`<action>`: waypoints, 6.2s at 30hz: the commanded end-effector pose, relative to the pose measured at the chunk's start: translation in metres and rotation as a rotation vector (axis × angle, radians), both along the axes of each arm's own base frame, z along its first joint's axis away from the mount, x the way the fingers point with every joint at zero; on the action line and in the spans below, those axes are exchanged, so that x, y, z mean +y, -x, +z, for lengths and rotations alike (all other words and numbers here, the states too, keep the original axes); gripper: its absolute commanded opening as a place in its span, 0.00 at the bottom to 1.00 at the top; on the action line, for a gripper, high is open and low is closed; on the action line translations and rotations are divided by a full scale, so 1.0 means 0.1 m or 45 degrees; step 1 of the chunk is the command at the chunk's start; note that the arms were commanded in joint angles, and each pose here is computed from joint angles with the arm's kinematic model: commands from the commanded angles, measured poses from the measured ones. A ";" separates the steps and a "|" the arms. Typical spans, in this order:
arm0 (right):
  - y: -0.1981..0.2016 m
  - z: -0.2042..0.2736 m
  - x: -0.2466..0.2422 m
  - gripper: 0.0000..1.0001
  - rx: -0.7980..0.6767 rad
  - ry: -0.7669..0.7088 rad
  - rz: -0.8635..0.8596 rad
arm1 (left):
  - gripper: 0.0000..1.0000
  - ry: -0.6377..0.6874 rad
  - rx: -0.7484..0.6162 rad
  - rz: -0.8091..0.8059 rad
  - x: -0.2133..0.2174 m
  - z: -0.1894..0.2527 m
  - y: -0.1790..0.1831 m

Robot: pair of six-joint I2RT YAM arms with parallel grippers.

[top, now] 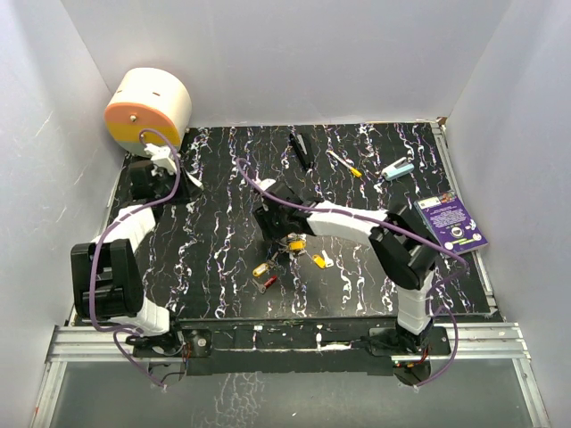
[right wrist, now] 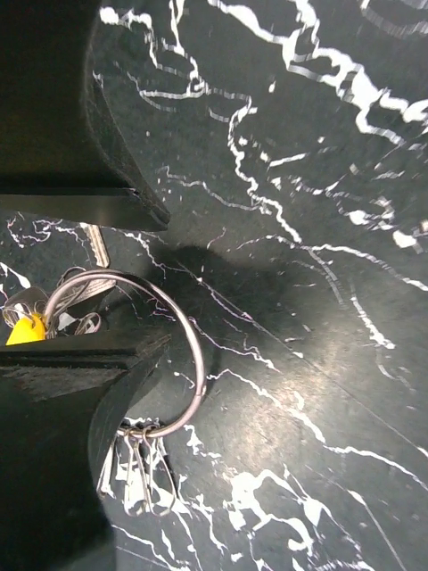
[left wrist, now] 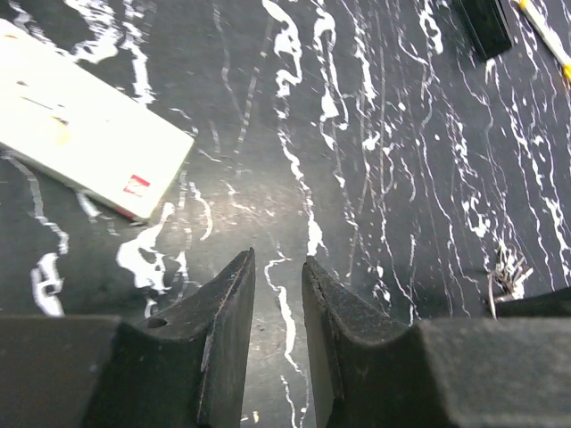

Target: Put the keys on the keyring

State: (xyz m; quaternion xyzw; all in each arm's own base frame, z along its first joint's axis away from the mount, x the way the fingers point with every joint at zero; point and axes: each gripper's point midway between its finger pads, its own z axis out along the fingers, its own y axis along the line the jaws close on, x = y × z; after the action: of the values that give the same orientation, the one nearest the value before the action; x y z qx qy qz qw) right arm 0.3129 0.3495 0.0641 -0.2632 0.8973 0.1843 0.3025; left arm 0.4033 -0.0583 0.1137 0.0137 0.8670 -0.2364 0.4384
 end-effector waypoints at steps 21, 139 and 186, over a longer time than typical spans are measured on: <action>-0.16 0.45 0.01 0.08 -0.134 0.044 -0.136 | 0.27 0.041 -0.075 0.060 0.23 0.28 -0.02; -0.91 -0.27 -1.83 0.24 -0.158 0.123 -0.350 | 0.33 -0.156 -0.069 -0.731 -1.52 -0.35 0.78; -0.79 -0.57 -1.90 0.08 -0.032 0.155 -0.484 | 0.61 0.180 -1.040 -0.942 -3.14 0.35 1.69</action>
State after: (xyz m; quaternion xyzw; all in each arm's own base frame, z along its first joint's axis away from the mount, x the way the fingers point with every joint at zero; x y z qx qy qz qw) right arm 0.3927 0.1586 0.0232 -0.1204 0.9280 0.0671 0.3462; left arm 0.2205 -0.3580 0.0821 0.4080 0.6406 -0.4102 0.5049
